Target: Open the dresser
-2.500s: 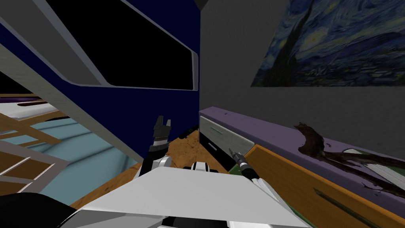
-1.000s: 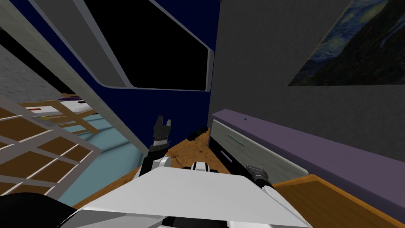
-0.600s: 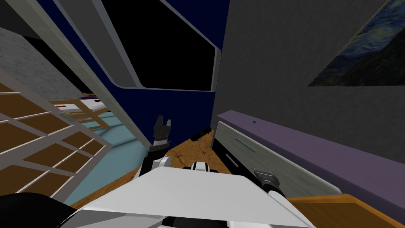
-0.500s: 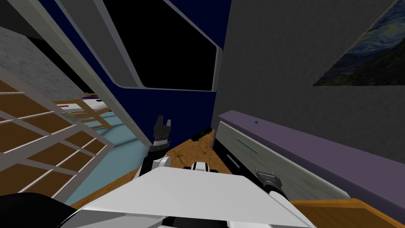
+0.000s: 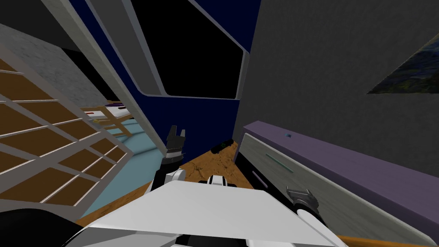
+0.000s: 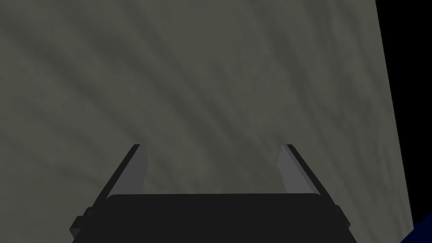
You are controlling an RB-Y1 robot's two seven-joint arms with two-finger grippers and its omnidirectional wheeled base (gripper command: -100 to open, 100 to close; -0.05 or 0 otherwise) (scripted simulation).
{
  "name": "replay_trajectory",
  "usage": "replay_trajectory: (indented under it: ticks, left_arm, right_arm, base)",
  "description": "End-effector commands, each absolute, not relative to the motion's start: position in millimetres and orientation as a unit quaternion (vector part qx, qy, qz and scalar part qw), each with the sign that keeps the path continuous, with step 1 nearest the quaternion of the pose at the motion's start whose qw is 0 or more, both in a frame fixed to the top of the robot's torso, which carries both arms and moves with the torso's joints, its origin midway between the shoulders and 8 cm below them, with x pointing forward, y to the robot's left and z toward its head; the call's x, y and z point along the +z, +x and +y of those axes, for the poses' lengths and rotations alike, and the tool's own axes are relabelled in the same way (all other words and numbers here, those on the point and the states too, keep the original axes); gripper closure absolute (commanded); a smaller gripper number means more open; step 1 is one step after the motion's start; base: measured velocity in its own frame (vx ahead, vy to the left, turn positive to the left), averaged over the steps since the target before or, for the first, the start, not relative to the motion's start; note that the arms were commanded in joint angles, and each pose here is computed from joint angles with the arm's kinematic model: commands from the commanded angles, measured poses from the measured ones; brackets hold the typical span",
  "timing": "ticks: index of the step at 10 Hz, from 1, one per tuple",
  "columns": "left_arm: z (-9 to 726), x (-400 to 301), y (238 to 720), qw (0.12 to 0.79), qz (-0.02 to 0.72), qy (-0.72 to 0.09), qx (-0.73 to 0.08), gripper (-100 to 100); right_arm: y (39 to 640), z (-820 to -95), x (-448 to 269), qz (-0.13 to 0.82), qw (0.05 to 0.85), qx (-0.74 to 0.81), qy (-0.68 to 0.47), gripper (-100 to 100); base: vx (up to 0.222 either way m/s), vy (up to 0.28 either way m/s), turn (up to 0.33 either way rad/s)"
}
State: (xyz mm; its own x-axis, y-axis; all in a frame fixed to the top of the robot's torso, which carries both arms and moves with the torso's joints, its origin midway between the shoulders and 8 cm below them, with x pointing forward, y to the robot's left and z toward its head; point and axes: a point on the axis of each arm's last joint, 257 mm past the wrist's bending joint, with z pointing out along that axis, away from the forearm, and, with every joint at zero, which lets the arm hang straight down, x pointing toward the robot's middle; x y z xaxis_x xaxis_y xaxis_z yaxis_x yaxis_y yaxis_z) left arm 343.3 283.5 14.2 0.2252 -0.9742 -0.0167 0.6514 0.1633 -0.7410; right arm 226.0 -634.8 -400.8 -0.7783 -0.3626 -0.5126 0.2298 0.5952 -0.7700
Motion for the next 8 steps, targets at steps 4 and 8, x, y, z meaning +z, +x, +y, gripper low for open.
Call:
replay_trajectory:
  ticks: [4, 8]
  left_arm:
    - [283.5, 14.2, 343.3, 0.718, 0.258, -0.313, -0.566, 0]
    - [283.6, 14.1, 343.3, 0.718, 0.258, -0.312, -0.566, 0]
  right_arm:
    - [199.8, -704.4, -345.6, 0.768, 0.279, -0.568, -0.097, -100]
    - [193.8, -729.3, -314.1, 0.732, 0.26, -0.617, -0.125, -100]
  base:
    - [0.04, 0.168, 0.163]
    - [0.039, 0.092, 0.078]
